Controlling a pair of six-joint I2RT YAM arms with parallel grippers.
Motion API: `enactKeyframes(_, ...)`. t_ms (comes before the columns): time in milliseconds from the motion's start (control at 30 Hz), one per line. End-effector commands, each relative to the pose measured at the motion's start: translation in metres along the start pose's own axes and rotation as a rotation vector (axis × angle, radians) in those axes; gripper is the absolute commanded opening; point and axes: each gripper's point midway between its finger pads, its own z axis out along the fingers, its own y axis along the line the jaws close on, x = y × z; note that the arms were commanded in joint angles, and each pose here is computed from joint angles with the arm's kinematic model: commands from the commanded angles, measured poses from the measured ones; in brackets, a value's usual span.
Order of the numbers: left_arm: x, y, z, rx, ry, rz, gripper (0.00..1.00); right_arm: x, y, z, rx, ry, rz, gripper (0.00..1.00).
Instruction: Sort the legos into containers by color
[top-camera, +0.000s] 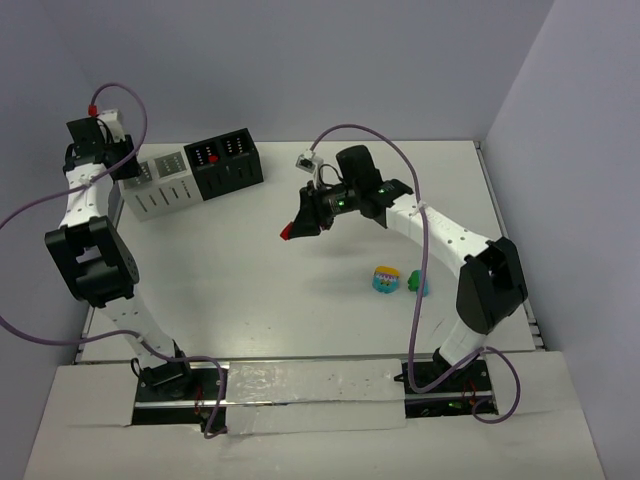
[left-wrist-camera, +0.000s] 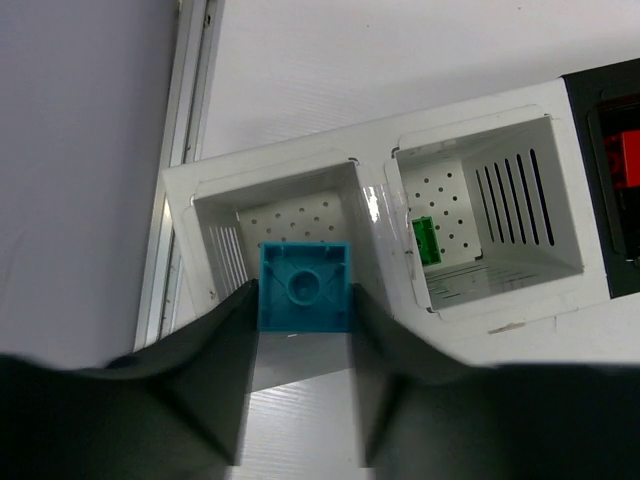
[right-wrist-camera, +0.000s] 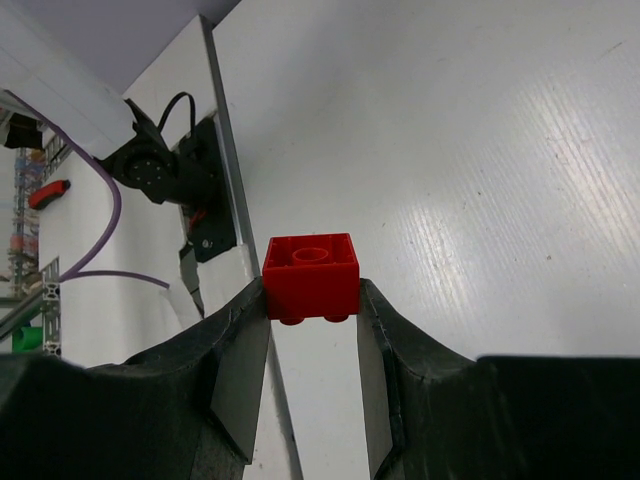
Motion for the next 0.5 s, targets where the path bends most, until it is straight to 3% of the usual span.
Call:
enactKeyframes(0,-0.025,0.004,-0.011,-0.010,-0.062,0.017,0.61,-0.027,0.005,-0.005,0.002,-0.046,-0.061,0.00)
enactKeyframes(167,-0.053,-0.004,-0.034,0.027,-0.147,0.030,0.75,-0.035,0.006,-0.008,0.015,-0.072,-0.078,0.00)
enactKeyframes(300,-0.089,-0.040,-0.087,0.190,-0.272,0.065,0.74,-0.044,0.012,-0.010,0.014,-0.101,-0.083,0.00)
enactKeyframes(467,-0.063,-0.134,-0.159,0.696,-0.287,0.094,0.69,-0.052,0.020,-0.014,-0.008,-0.150,-0.093,0.00)
